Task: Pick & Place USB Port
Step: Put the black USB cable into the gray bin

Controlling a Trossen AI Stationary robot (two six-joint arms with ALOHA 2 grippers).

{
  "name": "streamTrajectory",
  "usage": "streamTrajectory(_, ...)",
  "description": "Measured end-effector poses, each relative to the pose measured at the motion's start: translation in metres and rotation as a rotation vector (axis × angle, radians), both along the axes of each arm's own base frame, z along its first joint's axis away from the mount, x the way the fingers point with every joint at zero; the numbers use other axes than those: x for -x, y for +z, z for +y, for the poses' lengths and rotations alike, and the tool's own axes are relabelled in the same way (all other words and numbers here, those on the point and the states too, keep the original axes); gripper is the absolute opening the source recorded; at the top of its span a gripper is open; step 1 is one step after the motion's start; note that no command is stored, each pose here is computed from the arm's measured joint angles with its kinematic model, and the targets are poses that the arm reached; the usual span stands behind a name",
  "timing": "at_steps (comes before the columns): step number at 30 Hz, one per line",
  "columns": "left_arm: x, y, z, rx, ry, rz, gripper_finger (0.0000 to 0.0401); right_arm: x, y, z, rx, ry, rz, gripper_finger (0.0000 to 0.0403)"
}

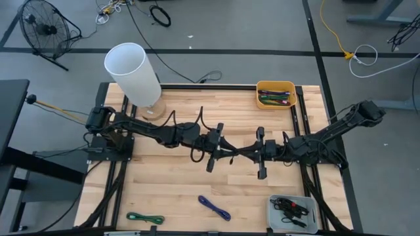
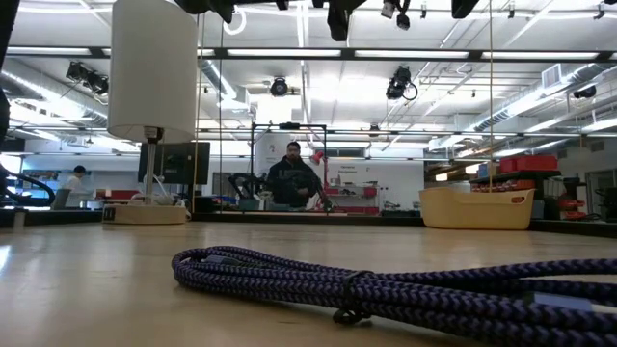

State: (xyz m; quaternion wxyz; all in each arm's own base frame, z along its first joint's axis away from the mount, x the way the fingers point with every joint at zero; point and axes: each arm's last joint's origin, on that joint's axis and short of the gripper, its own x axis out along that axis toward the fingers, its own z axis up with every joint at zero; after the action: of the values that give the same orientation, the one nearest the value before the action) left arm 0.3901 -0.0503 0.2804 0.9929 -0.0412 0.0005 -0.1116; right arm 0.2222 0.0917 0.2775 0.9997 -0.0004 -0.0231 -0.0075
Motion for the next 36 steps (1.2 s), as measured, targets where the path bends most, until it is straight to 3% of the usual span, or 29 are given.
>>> streamTrajectory(7, 0.0, 0.0, -0.003, 0.014, -0.012, 0.004, 0.0125, 0.002, -0.001, 0.0, 0.012, 0.004, 0.019, 0.0003)
streamTrajectory(15, 0.005, -0.001, -0.005, 0.003, -0.073, 0.079, 0.0138, 0.033, 0.001, 0.0, -0.066, 0.006, 0.163, 0.0001)
streamTrajectory(22, 0.027, -0.001, -0.006, 0.003, -0.075, 0.329, 0.0139, 0.08, -0.003, 0.002, -0.33, 0.203, 0.393, 0.0001)
streamTrajectory(28, 0.04, -0.002, -0.011, 0.043, -0.078, 0.462, 0.014, 0.103, -0.024, 0.02, -0.653, 0.418, 0.847, 0.0)
streamTrajectory(33, 0.042, -0.006, -0.018, 0.051, -0.09, 0.505, 0.014, 0.11, -0.039, 0.047, -0.891, 0.414, 1.141, 0.0)
streamTrajectory(36, 0.043, -0.008, -0.019, 0.047, -0.093, 0.529, 0.014, 0.113, -0.051, 0.062, -0.891, 0.38, 1.266, 0.0)
